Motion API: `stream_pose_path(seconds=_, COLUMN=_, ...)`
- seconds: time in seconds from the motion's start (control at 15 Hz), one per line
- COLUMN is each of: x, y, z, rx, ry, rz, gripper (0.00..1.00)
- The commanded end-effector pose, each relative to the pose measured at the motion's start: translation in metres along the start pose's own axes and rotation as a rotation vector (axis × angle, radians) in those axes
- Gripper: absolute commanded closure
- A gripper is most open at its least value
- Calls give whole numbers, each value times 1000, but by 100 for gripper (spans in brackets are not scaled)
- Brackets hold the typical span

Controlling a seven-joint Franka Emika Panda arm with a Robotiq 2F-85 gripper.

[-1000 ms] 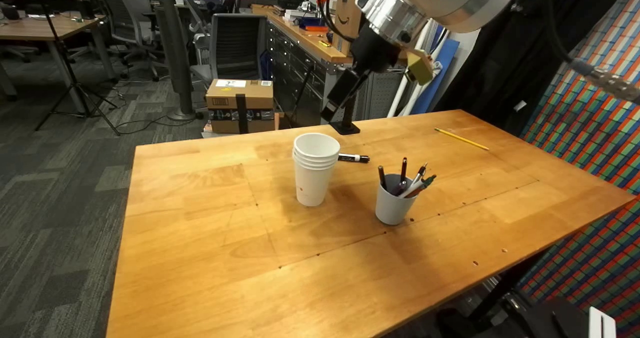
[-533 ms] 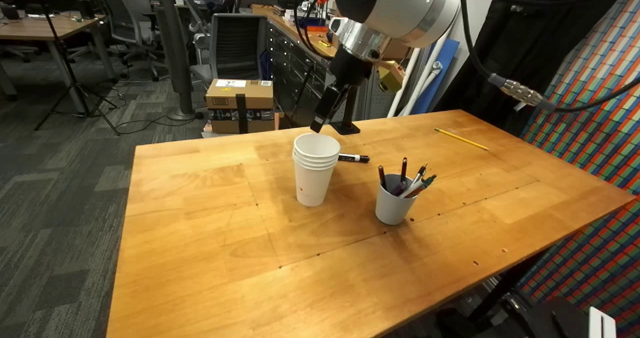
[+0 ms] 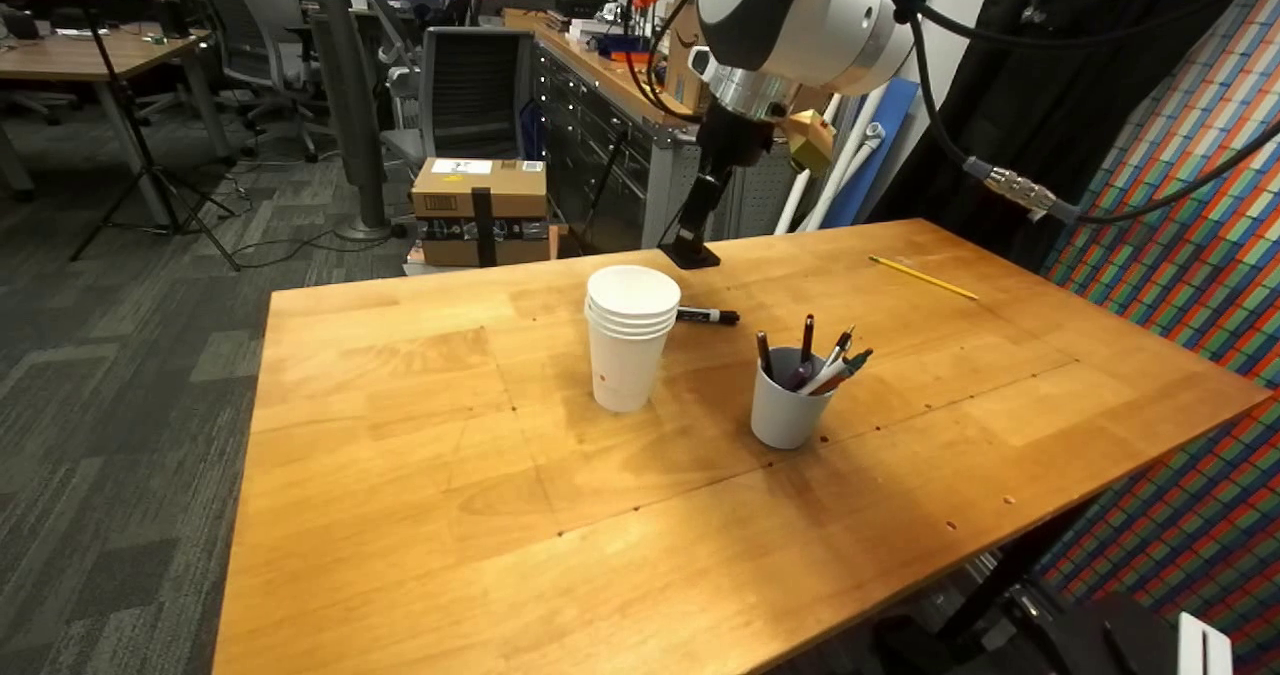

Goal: Pick up the white cups and put them in the other white cups. Pick up the marker pen and put it in the stacked white cups.

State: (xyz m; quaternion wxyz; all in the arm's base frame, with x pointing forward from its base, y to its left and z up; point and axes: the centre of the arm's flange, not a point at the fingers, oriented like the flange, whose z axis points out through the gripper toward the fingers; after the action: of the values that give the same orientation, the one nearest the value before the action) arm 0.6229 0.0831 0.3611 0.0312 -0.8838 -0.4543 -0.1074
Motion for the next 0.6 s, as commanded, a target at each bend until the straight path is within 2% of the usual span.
stream_pose_path(seconds=0.0, x=-7, y=15, z=-7, rx=3, ry=-35, rz=-13, gripper=0)
stream_pose_path(seconds=0.27, x=-29, y=14, z=2, rx=47, ry=-104, rz=-32, gripper=0)
stream_pose_path(seconds=0.53, x=-37, y=10, z=11, rx=84, ry=-139, rz=-52, gripper=0)
